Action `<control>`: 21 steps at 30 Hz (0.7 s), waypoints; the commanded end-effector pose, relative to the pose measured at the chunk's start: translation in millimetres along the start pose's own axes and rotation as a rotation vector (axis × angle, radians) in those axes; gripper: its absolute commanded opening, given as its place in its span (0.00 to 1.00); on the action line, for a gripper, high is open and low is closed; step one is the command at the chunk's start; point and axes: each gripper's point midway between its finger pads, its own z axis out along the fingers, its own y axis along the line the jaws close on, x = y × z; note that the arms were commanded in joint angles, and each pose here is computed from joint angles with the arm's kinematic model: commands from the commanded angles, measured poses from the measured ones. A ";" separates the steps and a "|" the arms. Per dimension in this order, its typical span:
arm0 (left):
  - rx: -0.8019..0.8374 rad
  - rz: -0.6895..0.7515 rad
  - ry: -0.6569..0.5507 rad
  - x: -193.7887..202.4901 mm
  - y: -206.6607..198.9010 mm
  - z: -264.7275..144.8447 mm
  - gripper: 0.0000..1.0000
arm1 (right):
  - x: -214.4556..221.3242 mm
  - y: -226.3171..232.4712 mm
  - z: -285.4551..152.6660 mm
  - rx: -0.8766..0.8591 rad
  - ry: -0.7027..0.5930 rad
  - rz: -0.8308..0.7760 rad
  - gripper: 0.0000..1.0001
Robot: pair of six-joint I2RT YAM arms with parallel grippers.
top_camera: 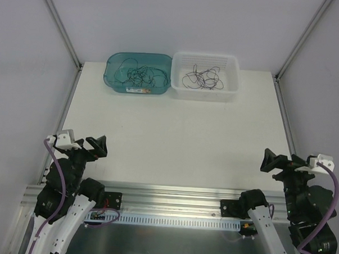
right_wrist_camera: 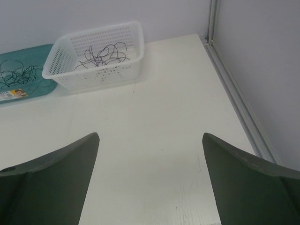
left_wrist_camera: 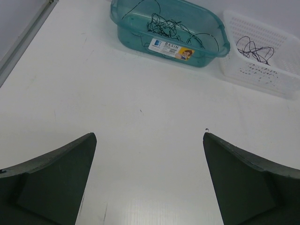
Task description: Untangle the cables
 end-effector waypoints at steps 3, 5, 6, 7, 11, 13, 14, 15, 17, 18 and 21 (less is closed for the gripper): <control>0.050 -0.055 -0.085 -8.2 2.1 -21.3 0.99 | 42.0 -7.5 -3.9 -0.008 0.021 -0.035 0.97; 0.042 -0.058 -0.084 -8.0 3.1 -20.6 0.99 | 50.2 -12.9 -6.3 0.004 -0.014 -0.025 0.97; 0.039 -0.058 -0.085 -8.0 3.8 -20.7 0.99 | 52.0 -16.0 -6.2 0.018 -0.023 -0.024 0.97; 0.027 -0.059 -0.086 -7.4 6.0 -20.2 0.99 | 57.6 -17.1 -4.3 0.023 -0.023 -0.026 0.97; 0.002 -0.065 -0.090 -7.6 10.3 -20.0 0.99 | 71.6 -23.3 -1.3 0.050 -0.018 -0.032 0.97; -0.007 -0.066 -0.092 -7.8 11.9 -19.9 0.99 | 74.3 -24.7 -1.1 0.057 -0.026 -0.024 0.97; -0.012 -0.067 -0.092 -7.7 12.7 -19.9 0.99 | 75.0 -24.0 -0.4 0.053 -0.029 -0.022 0.97; -0.014 -0.068 -0.094 -8.0 13.3 -20.1 0.99 | 74.5 -24.0 -1.2 0.052 -0.034 -0.015 0.97; -0.024 -0.069 -0.094 -7.8 14.8 -19.5 0.99 | 75.8 -23.7 -0.9 0.051 -0.034 -0.010 0.97; -0.026 -0.068 -0.097 -8.3 15.5 -20.0 0.99 | 77.1 -23.5 -0.5 0.049 -0.033 -0.011 0.97; -0.027 -0.070 -0.099 -8.7 15.5 -20.0 0.99 | 77.0 -23.9 -1.2 0.050 -0.039 -0.007 0.97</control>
